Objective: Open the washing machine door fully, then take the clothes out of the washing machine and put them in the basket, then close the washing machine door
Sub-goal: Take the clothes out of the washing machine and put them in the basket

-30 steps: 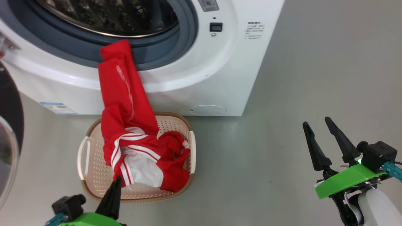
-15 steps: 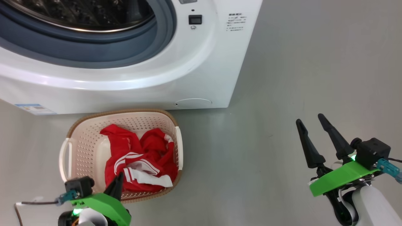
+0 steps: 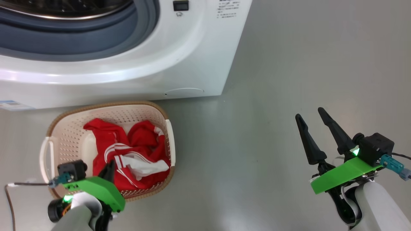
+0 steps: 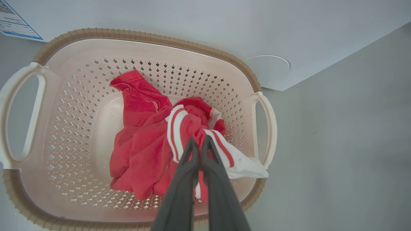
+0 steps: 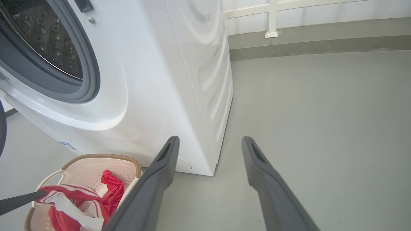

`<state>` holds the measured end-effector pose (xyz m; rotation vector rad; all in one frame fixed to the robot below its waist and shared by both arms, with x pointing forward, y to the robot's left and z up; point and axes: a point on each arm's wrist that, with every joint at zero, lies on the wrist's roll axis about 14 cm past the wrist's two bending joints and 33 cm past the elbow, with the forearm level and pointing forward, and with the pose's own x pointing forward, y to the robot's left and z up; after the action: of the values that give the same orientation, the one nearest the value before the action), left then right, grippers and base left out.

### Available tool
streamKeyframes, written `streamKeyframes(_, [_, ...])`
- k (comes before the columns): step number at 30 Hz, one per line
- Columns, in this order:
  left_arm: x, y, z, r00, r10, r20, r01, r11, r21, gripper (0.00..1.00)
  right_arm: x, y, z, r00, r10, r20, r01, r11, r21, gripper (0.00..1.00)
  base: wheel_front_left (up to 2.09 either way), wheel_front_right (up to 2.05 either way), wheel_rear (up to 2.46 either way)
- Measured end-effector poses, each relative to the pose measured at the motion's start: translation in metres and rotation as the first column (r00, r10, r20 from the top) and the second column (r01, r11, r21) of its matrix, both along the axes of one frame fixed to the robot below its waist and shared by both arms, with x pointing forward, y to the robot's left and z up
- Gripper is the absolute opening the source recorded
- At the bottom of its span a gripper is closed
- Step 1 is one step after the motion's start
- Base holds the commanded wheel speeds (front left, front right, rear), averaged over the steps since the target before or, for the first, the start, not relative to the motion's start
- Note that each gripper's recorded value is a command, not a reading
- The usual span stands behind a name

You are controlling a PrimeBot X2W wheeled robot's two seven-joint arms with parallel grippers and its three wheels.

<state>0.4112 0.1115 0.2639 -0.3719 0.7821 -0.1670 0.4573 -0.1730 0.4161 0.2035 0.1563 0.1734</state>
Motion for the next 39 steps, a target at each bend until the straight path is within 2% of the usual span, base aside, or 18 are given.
streamKeyframes(2, [0.005, -0.001, -0.003, 1.000, 0.000, -0.006, 0.000, 1.000, 0.001, 0.31, 0.001, -0.002, -0.004, 1.000, -0.005, -0.009, 0.005, 1.000, -0.002, 1.00, 0.00, 0.00, 0.00])
streamKeyframes(3, [0.007, -0.002, -0.005, 1.000, 0.001, -0.008, -0.001, 1.000, -0.001, 0.43, 0.001, -0.003, -0.005, 1.000, -0.007, -0.012, 0.007, 1.000, -0.003, 1.00, 0.00, 0.00, 0.00])
streamKeyframes(4, [0.010, -0.002, -0.006, 1.000, 0.001, -0.010, -0.001, 1.000, 0.000, 0.65, 0.001, -0.004, -0.007, 1.000, -0.009, -0.015, 0.009, 1.000, -0.004, 1.00, 0.00, 0.00, 0.00])
streamKeyframes(5, [0.012, -0.002, -0.007, 1.000, 0.002, -0.011, -0.002, 1.000, 0.001, 0.94, 0.002, -0.005, -0.007, 1.000, -0.012, -0.016, 0.012, 1.000, -0.005, 1.00, 0.00, 0.00, 0.00])
streamKeyframes(6, [0.014, -0.001, -0.008, 1.000, 0.002, -0.012, -0.002, 1.000, 0.003, 1.00, 0.003, -0.005, -0.008, 1.000, -0.014, -0.016, 0.014, 1.000, -0.006, 1.00, 0.00, 0.00, 0.00])
streamKeyframes(21, [0.027, 0.011, 0.016, 0.998, 0.035, 0.055, -0.035, 0.999, 0.005, 1.00, 0.003, 0.000, 0.007, 1.000, -0.007, 0.018, 0.007, 1.000, 0.004, 1.00, 0.00, 0.00, 0.00])
streamKeyframes(30, [0.040, 0.024, 0.048, 0.984, 0.075, 0.163, -0.075, 0.997, -0.007, 1.00, 0.002, 0.001, 0.025, 0.998, -0.004, 0.060, 0.004, 1.000, 0.006, 1.00, 0.00, 0.00, 0.00])
streamKeyframes(39, [0.040, 0.036, 0.090, 0.947, 0.092, 0.307, -0.095, 0.995, -0.005, 1.00, -0.013, -0.003, 0.039, 0.996, -0.021, 0.082, 0.020, 1.000, 0.011, 1.00, 0.00, 0.00, 0.00])
